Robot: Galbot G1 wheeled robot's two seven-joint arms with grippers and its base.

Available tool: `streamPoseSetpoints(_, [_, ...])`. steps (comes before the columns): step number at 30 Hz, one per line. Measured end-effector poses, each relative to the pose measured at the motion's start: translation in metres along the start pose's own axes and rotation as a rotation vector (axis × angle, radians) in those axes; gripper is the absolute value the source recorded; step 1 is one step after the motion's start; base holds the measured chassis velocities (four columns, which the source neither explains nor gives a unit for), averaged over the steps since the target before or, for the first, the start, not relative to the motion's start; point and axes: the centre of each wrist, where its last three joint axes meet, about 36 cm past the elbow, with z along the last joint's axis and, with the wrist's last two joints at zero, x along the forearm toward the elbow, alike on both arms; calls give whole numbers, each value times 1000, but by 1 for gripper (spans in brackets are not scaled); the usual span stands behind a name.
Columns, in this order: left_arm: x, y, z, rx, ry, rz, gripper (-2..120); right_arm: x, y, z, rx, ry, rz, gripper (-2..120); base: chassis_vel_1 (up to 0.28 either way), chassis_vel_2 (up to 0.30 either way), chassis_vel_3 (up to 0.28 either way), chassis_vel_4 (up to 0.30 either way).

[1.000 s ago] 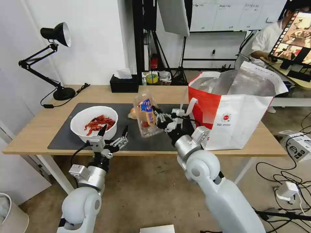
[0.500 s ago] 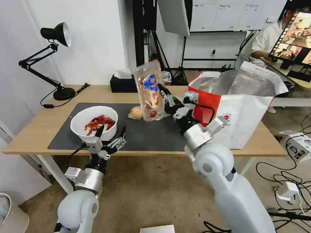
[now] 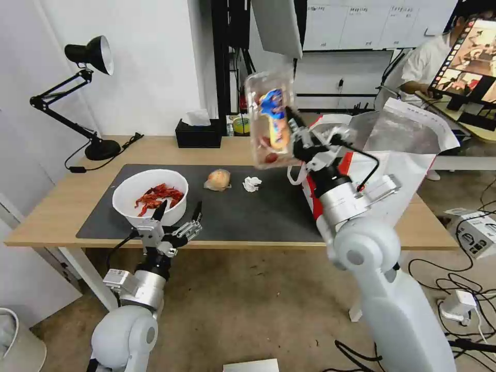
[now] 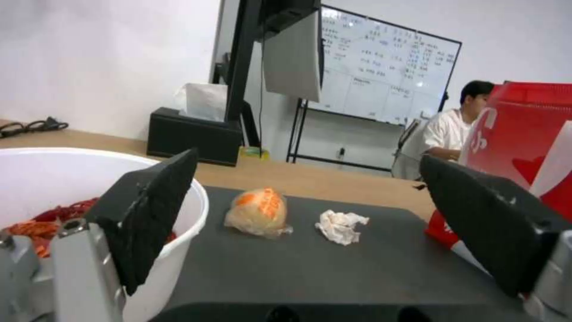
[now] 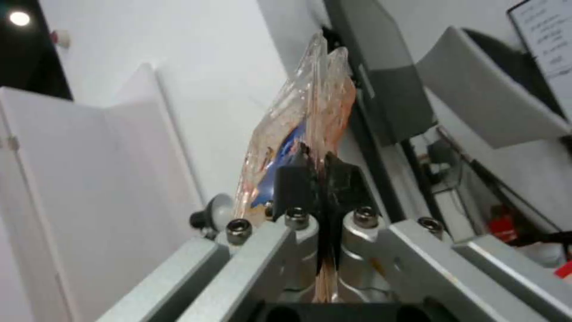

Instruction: Pick up the trash from the table and place it into the takeout bag.

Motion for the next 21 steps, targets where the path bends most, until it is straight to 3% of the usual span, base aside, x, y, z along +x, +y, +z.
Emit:
streamPoseSetpoints(10, [0, 1, 1, 1, 2, -3, 100, -12, -18, -39, -22, -126, 197, 0, 0, 0, 0, 0])
streamPoseSetpoints(21, [0, -3, 5, 12, 2, -1, 100, -23, -42, -63, -38, -177, 408, 0, 0, 0, 0, 0])
